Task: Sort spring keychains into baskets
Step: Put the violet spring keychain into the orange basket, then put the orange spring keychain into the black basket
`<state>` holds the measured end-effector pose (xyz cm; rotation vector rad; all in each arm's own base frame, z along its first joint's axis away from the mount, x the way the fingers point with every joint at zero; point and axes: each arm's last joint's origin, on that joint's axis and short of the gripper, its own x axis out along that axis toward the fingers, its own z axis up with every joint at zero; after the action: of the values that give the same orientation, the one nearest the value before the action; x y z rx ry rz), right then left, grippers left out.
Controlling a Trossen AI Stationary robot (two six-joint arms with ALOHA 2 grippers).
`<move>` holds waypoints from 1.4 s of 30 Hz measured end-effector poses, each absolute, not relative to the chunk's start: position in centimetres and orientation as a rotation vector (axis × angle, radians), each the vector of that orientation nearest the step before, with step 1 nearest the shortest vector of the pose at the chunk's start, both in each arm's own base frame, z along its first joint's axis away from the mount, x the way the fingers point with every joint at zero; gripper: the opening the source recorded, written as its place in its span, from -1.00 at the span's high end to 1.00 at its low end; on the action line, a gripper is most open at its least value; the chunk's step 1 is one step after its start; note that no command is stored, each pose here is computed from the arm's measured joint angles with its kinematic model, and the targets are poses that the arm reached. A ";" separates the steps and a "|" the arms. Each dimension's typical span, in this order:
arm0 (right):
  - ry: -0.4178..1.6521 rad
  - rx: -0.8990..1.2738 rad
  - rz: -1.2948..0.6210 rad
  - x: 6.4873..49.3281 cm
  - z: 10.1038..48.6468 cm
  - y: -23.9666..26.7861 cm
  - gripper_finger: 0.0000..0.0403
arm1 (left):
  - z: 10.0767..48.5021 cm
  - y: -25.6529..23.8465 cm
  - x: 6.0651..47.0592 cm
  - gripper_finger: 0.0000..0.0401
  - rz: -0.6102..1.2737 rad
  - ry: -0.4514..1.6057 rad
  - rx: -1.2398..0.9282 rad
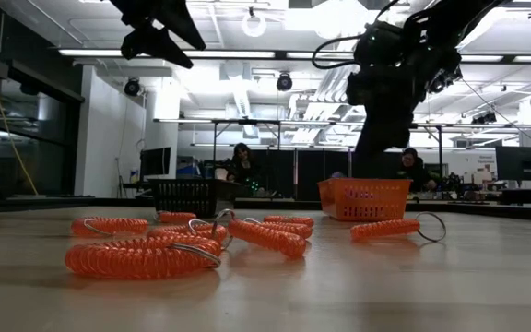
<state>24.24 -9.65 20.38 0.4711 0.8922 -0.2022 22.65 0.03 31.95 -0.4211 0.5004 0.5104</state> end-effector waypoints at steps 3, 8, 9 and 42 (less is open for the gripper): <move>0.905 0.470 -0.191 24.2 20.3 -9.6 0.19 | 31.9 -0.1 22.7 -0.08 0.503 0.502 -0.426; 0.913 0.537 -0.023 24.2 20.5 -8.4 0.17 | 31.9 -1.4 22.6 -0.08 0.449 0.522 -0.412; 0.916 0.538 0.008 24.4 20.6 -7.8 0.17 | 31.8 -1.8 22.5 -0.08 0.442 0.531 -0.401; 0.877 0.118 0.222 27.5 18.2 10.1 0.17 | 31.4 -7.9 21.2 -0.08 0.269 0.567 -0.303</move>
<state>27.51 10.10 18.21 0.1181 0.8765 0.2224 21.16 -7.94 31.38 -0.3027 0.5671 0.2692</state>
